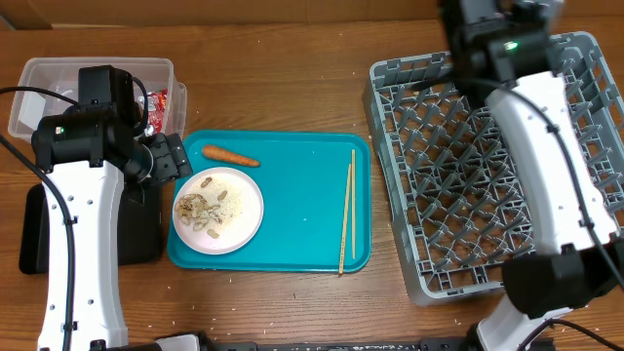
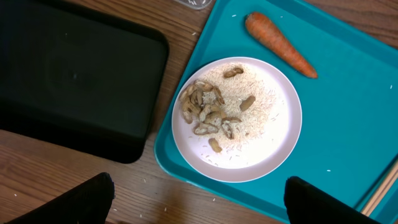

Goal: Sort waste into correct bins and load items into the dishwasher
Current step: 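Carry the second bowl into the rack's upper area and release it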

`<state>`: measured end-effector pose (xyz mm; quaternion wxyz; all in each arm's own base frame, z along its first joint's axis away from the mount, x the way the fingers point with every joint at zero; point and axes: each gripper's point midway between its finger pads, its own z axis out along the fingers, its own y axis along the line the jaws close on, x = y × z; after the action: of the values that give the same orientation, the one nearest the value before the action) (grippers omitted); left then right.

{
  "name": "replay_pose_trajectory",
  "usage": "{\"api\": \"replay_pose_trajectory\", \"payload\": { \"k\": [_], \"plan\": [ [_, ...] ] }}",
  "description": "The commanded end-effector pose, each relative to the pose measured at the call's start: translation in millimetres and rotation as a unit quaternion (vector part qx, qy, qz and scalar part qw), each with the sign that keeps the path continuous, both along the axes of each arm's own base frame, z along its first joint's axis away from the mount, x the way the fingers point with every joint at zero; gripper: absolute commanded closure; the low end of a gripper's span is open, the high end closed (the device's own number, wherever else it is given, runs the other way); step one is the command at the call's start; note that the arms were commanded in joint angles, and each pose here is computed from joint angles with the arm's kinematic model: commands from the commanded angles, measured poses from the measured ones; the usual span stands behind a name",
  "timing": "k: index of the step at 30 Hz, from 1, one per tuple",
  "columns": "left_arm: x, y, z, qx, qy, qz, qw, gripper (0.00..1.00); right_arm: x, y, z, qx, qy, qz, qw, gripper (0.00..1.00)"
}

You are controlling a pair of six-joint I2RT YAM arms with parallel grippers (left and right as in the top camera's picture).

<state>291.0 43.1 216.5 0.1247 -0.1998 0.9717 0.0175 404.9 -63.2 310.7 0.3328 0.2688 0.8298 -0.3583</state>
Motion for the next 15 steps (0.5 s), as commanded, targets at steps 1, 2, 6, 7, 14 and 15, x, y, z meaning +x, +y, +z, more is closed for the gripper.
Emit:
{"api": "replay_pose_trajectory", "payload": {
  "k": [1, 2, 6, 7, 14, 15],
  "plan": [
    [1.5, 0.4, 3.2, -0.002, -0.007, 0.001, 1.0, 0.1, -10.8, -45.9, -11.2, -0.048, -0.008, -0.087, 0.995, 0.96],
    [1.6, 0.5, 3.2, -0.002, -0.007, 0.001, 1.0, 0.1, -13.3, -54.1, -16.8, -0.052, -0.001, -0.097, 0.994, 0.96],
    [1.7, 0.4, 3.3, -0.002, -0.007, 0.001, 1.0, 0.1, -22.3, -78.0, -46.6, -0.057, 0.028, -0.126, 0.99, 0.96],
    [1.6, 0.4, 3.2, -0.002, -0.007, 0.001, 1.0, 0.1, -24.2, -81.0, -54.5, -0.058, 0.035, -0.129, 0.989, 0.96],
    [2.2, 0.5, 3.4, -0.001, -0.008, 0.001, 1.0, 0.1, -34.0, -82.8, -106.7, -0.067, 0.075, -0.129, 0.987, 0.96],
    [2.6, 0.6, 3.5, -0.001, -0.009, 0.001, 1.0, 0.1, -35.7, -81.2, -114.0, -0.068, 0.081, -0.126, 0.986, 0.96]
  ]
}}
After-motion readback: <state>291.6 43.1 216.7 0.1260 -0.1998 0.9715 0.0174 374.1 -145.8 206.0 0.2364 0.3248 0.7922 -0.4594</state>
